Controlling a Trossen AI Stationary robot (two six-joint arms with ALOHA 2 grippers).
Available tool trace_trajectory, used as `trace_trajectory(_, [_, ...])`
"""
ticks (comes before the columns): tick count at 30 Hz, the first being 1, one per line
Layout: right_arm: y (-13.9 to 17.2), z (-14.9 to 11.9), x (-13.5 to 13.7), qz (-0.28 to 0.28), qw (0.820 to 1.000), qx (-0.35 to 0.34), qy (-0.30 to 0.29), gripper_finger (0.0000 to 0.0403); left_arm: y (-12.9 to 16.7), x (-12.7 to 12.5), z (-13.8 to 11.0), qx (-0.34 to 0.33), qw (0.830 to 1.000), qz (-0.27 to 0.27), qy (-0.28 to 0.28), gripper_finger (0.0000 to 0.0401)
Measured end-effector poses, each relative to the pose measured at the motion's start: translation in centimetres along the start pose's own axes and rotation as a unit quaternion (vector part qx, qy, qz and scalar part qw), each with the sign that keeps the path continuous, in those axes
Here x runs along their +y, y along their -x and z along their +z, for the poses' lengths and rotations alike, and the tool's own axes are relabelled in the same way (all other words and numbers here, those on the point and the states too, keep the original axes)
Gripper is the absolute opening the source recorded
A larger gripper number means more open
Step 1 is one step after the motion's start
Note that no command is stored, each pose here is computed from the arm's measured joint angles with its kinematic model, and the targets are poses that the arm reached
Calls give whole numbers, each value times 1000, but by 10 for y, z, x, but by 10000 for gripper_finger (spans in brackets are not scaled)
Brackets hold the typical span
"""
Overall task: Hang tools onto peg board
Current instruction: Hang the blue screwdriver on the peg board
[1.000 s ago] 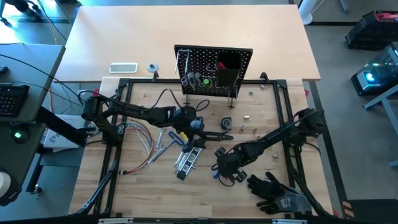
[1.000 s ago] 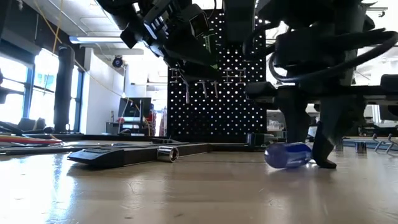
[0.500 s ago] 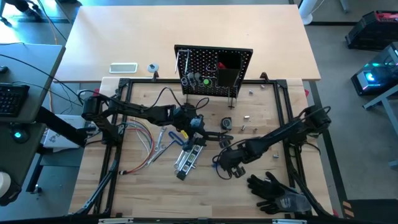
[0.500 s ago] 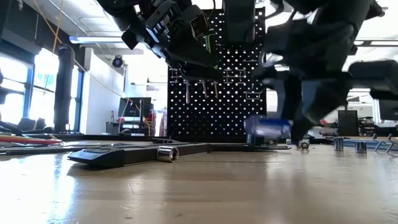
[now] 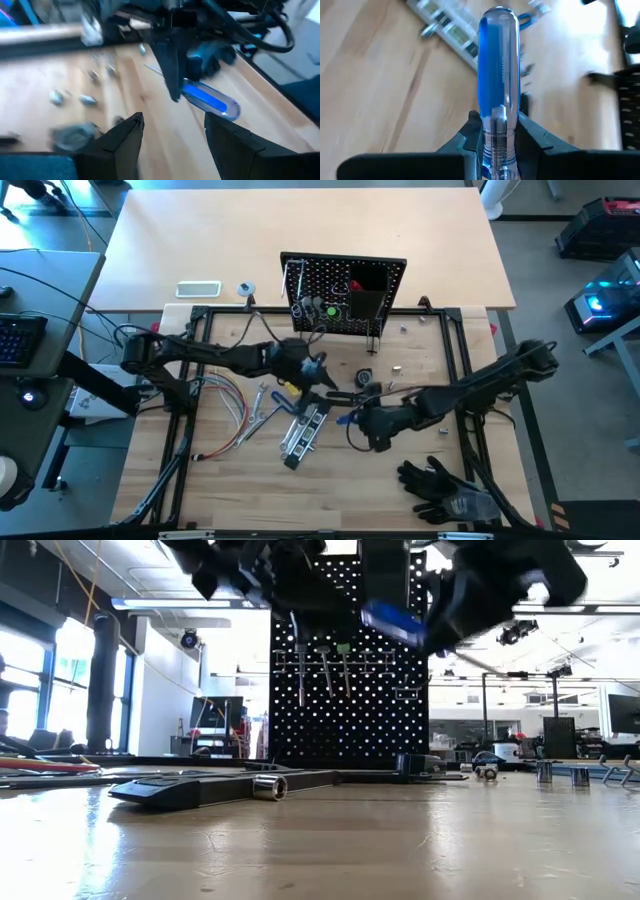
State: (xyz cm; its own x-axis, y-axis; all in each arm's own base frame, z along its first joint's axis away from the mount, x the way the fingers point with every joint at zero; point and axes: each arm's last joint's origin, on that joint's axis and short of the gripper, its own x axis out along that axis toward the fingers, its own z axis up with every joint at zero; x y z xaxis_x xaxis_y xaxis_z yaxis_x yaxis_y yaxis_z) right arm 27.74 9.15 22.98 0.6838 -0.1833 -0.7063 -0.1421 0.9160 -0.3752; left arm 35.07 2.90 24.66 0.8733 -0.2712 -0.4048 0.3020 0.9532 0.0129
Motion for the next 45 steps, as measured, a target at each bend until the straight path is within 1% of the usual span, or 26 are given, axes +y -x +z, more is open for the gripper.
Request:
trace_trajectory(4, [18,9,-11,-29,998,-55,-26,61,20,-1,20,-44,997,24,-62,204])
trace_trajectory(8, [34,20,-21,-46,991,-123,-32,61,43,-3,37,-82,990,41,-109,204])
trace_trajectory(14, [51,36,-36,-74,973,-216,-32,61,72,-13,60,-142,972,60,-176,205])
trace_trajectory(19, [57,46,-46,-85,956,-279,-33,61,78,-22,68,-164,963,54,-209,214])
trace_trajectory(24, [59,51,-57,-94,943,-318,-39,61,76,-29,71,-176,958,46,-223,232])
trace_trajectory(27, [59,53,-62,-90,936,-337,-40,61,76,-32,75,-192,953,46,-228,236])
trace_trajectory(32, [59,54,-69,-89,931,-351,-44,61,75,-36,80,-219,946,46,-234,236])
trace_trajectory(35, [57,55,-73,-88,927,-361,-46,61,71,-37,81,-235,944,44,-226,236])
trace_trajectory(40, [46,56,-75,-83,927,-363,-41,61,62,-37,82,-258,943,37,-208,236])
trace_trajectory(45, [42,56,-76,-85,929,-359,-40,61,60,-36,82,-260,944,37,-202,236])
